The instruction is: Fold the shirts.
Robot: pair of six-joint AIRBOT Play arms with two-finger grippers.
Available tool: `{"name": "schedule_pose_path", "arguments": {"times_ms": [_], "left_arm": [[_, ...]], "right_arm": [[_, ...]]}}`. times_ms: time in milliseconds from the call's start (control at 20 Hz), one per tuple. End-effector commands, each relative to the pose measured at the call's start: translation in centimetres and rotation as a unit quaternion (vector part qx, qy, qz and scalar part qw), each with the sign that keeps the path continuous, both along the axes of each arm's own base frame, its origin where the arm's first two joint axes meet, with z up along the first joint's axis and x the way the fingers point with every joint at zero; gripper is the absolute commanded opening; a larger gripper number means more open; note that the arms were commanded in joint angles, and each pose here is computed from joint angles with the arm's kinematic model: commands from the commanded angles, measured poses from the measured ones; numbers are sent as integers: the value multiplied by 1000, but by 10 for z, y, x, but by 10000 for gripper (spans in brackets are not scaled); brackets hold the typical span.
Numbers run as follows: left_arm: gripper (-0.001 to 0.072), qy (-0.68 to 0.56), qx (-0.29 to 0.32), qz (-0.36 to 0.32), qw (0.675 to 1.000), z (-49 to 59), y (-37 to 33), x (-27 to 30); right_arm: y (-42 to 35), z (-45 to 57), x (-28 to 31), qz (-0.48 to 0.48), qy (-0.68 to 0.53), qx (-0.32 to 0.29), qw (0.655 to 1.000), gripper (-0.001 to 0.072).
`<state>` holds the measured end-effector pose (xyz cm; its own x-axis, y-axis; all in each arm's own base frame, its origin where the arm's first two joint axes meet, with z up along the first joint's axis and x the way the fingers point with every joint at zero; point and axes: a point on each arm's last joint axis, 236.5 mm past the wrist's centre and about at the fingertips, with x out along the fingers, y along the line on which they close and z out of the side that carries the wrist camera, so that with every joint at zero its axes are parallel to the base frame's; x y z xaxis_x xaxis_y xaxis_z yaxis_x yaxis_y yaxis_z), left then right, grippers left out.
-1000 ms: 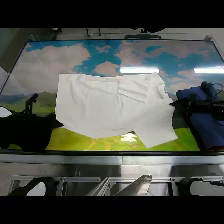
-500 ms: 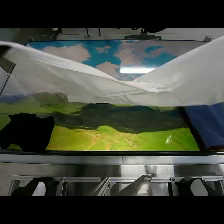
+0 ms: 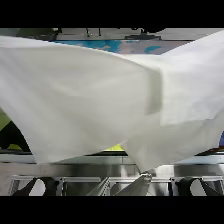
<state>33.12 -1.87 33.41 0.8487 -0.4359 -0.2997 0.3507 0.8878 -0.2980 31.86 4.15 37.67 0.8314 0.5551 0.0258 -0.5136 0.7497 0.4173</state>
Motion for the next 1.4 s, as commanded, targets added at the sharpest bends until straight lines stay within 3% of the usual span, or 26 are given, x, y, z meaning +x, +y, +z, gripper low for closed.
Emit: {"name": "schedule_pose_path", "arguments": {"times_ms": [0,100,250,350,500,700,950,1350], "left_arm": [[24,114,-62,-77,989,-107,3,51],[23,177,-84,-101,975,-176,-1,87],[23,231,-103,-76,964,-272,9,142],[23,254,-104,-92,957,-315,9,169],[23,257,-98,-115,955,-345,5,207],[22,231,-85,-123,961,-344,11,241],[22,275,-64,-153,947,-366,11,225],[12,349,-78,-193,914,-373,30,176]], "right_arm": [[-2,-129,70,-25,134,5,991,17],[-3,-206,114,-50,201,20,978,17],[-8,-305,164,-77,273,33,958,16],[-12,-353,190,-79,297,73,949,16],[-14,-394,218,-74,306,123,941,16],[-19,-400,250,-67,292,135,945,16],[-19,-401,244,-36,296,115,947,16],[-33,-430,168,68,413,91,904,15]]}}
